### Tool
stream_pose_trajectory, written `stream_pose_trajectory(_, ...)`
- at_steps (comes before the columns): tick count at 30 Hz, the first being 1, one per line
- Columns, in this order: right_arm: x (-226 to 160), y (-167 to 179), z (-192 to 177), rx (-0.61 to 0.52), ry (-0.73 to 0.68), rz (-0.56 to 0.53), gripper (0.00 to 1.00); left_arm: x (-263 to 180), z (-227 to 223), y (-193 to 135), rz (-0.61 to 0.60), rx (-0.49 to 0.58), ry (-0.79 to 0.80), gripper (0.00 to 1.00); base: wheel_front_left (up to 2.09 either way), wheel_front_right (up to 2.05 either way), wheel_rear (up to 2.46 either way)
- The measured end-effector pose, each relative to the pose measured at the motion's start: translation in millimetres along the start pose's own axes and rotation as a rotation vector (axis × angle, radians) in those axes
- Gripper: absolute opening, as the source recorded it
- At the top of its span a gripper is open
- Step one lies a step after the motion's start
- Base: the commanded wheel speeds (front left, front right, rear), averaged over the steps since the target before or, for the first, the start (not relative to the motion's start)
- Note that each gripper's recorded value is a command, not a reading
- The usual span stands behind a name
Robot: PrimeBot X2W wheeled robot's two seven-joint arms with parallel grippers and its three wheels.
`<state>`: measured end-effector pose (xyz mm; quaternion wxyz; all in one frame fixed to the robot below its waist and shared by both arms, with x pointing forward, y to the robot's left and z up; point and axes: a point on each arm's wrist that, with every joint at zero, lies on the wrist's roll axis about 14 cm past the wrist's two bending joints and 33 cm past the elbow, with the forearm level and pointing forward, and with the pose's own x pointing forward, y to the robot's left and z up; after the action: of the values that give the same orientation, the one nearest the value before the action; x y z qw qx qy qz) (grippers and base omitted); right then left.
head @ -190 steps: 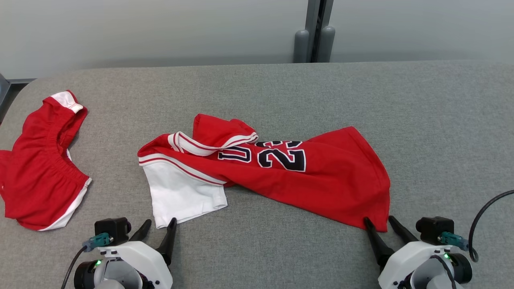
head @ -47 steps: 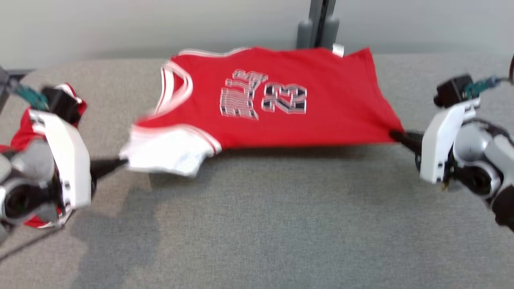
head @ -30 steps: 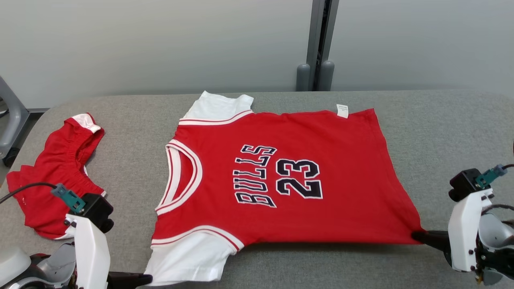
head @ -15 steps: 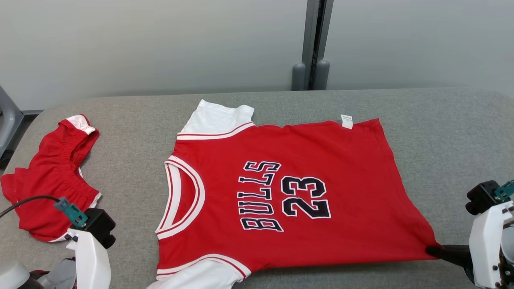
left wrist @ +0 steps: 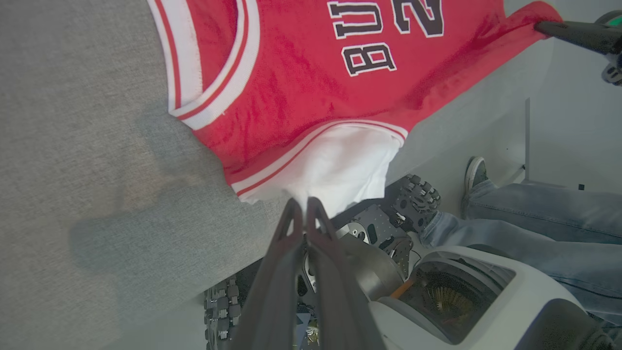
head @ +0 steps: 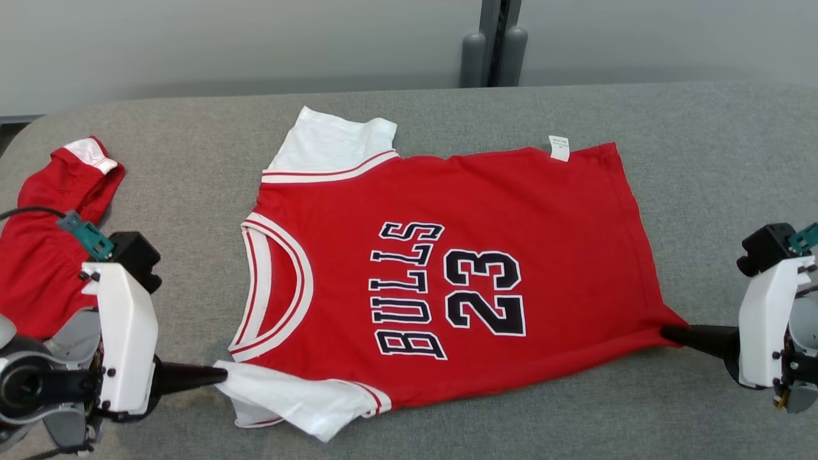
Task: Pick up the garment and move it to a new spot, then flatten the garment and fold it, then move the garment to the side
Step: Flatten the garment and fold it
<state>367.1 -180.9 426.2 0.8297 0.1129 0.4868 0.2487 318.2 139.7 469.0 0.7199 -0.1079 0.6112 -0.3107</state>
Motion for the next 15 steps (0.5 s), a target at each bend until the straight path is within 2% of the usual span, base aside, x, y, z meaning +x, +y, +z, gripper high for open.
stream_pose_trajectory(15,27,-23,23,0.108,-0.007,-0.005,0.00,23,68,27,0.016,-0.043,-0.012,0.00,0.00,0.00,0.00)
